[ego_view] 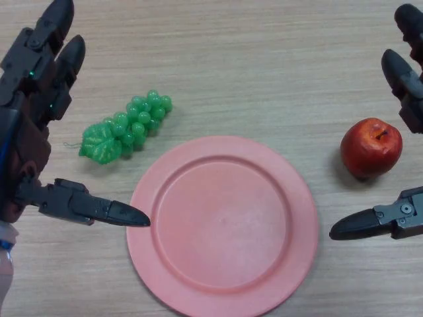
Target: Pick up the red apple and place it on the plate
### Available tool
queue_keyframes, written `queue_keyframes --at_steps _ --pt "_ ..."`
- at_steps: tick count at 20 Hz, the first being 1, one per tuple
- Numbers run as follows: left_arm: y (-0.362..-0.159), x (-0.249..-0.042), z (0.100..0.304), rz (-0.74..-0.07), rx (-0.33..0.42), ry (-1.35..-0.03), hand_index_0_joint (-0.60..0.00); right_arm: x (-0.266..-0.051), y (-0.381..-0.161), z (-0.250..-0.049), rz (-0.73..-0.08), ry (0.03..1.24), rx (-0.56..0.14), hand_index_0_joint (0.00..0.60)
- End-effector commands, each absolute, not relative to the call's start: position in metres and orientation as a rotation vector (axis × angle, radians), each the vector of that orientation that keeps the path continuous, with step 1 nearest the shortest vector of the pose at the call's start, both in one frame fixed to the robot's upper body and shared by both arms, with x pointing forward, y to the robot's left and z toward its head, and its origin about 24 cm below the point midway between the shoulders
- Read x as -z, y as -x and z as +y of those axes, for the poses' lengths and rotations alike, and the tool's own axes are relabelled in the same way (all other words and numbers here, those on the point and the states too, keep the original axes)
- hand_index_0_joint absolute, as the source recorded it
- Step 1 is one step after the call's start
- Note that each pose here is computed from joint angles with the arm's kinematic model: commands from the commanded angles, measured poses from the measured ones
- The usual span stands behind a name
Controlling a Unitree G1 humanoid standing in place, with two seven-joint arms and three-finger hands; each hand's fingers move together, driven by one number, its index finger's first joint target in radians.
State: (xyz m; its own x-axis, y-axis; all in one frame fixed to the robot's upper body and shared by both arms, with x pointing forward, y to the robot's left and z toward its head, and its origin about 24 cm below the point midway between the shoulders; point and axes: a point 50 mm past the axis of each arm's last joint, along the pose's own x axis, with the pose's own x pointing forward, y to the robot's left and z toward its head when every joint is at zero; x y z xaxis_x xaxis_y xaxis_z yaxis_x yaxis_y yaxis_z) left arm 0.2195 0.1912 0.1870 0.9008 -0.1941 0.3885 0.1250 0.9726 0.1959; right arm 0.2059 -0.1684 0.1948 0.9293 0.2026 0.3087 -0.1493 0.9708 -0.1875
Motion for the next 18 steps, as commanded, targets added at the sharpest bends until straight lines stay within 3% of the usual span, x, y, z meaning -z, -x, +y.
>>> queue_keyframes --at_steps 1,10,13,18 --pt "-0.209 -0.213 0.202 -0.617 0.094 -0.226 0.000 -0.223 -0.194 -0.171 -0.566 0.183 -0.171 0.000" --pt "-0.221 -0.198 0.205 -0.613 0.073 -0.252 0.000 -0.211 -0.210 -0.176 -0.567 0.165 -0.144 0.000" --pt "-0.223 -0.192 0.201 -0.603 0.084 -0.234 0.000 -0.211 -0.226 -0.185 -0.561 0.170 -0.090 0.000" --pt "-0.217 -0.191 0.190 -0.579 0.136 -0.184 0.000 -0.206 -0.264 -0.209 -0.554 0.284 0.029 0.000"
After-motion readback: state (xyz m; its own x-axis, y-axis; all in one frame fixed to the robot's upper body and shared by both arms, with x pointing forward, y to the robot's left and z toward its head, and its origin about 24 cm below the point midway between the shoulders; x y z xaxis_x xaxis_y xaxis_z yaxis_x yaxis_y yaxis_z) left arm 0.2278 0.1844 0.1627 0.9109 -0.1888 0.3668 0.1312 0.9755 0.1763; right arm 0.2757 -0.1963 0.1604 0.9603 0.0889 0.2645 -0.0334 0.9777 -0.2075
